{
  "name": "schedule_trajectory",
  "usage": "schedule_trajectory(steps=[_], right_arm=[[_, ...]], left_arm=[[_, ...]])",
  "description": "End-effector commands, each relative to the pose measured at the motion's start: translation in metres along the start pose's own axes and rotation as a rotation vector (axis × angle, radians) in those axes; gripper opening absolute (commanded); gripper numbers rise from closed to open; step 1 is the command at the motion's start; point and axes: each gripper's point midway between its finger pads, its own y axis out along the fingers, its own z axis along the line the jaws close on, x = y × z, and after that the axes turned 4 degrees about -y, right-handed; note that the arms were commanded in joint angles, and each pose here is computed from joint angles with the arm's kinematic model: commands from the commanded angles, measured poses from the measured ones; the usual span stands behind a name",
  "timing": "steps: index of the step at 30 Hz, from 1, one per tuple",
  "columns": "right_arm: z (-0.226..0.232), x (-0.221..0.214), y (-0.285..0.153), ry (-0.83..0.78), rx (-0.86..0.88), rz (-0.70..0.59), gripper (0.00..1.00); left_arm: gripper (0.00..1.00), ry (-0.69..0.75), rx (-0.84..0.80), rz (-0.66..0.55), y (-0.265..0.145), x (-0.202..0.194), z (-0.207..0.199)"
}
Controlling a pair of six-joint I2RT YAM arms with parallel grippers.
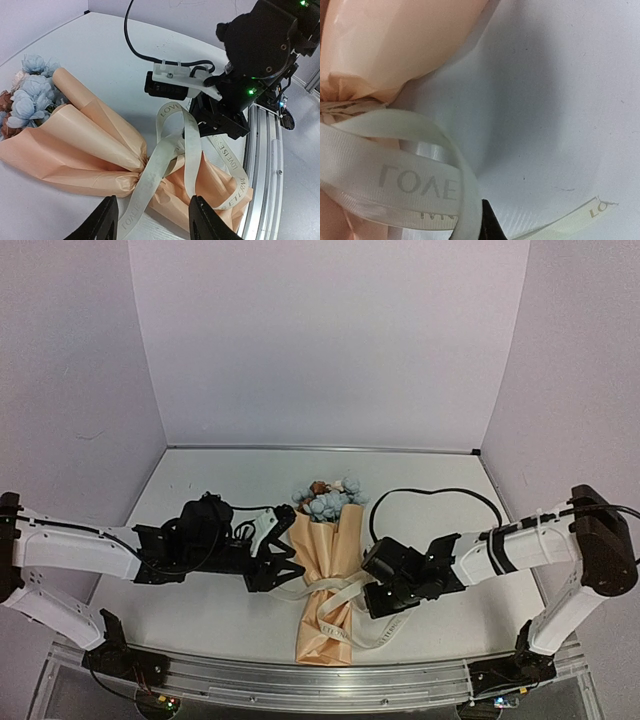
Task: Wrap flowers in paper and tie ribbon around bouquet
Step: Cross the half-tied ribbon over the folded bouquet.
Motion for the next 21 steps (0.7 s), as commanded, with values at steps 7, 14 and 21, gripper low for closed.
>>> schedule_trajectory(steps=[7,14,21], right_arm=[[-0.004,0.017,-0.06,-0.074,-0.059,0.0,0.0],[0.012,0.026,-0.092,-0.152,-0.043,0.061,0.0],[0.035,0.034,-0.107,-0.242,0.018,0.113,0.0]], left_arm=[[0.47,0.086,-0.09,-0.046,0.021,0.035,-0.017],[0.47,0.107,-0.118,-0.039,0.03,0.036,-0.024],[0.47,0.167,-0.129,-0.102,0.019,0.045,-0.031]])
